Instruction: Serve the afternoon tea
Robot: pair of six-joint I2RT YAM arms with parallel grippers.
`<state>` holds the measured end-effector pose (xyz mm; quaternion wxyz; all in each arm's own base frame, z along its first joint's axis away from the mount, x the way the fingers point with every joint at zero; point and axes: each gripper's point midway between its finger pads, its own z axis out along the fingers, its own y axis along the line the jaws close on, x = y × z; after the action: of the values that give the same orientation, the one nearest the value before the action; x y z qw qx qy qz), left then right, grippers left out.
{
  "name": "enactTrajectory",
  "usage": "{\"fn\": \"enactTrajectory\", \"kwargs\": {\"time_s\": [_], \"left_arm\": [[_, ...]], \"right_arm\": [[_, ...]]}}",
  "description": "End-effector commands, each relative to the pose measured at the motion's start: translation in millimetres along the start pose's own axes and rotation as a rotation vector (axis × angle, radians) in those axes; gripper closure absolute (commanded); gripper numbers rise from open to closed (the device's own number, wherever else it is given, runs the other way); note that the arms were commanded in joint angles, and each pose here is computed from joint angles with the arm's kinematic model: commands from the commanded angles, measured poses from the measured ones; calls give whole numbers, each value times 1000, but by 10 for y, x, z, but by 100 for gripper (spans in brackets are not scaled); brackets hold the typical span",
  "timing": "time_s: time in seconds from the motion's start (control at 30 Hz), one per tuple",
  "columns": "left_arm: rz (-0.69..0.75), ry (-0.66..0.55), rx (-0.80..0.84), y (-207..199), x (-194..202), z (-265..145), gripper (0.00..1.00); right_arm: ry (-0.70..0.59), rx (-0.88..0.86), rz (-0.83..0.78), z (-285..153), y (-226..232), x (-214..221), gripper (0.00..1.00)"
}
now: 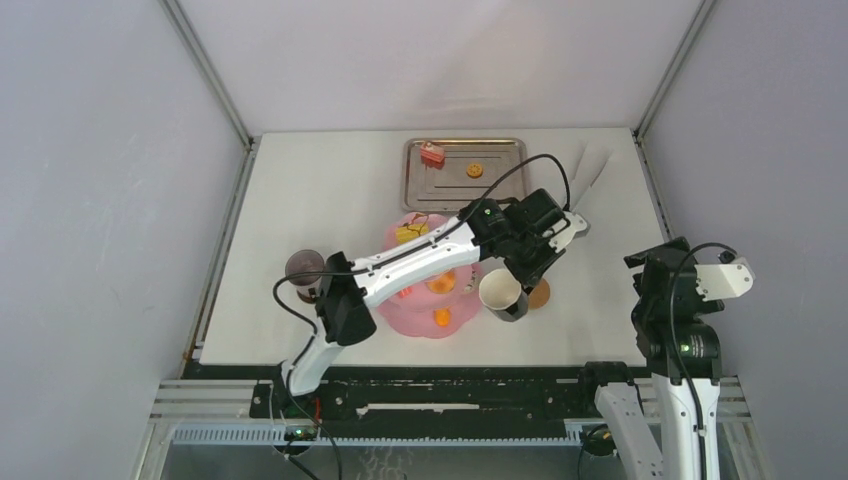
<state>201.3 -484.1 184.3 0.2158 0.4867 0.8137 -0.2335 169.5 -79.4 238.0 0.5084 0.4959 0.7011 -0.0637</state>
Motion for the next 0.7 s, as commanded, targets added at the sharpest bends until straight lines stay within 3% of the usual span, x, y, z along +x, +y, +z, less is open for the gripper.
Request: {"fn": "enactTrajectory", "kwargs": {"time_s": [0.0, 0.27, 0.57, 0.67], "left_arm": [[-37, -48, -1, -106, -116, 52, 100], [-129, 35, -33, -87, 98, 457, 100], [-154, 75, -93, 31, 274, 645, 99], [-159, 87, -77, 4, 296, 673, 81]], "right_arm": [[-70, 70, 79, -18, -49, -197, 11], [-73, 67, 74, -27, -29, -228, 11], [-80, 37, 64, -53, 7, -259, 11], [-77, 27, 65, -63, 17, -257, 12]]}}
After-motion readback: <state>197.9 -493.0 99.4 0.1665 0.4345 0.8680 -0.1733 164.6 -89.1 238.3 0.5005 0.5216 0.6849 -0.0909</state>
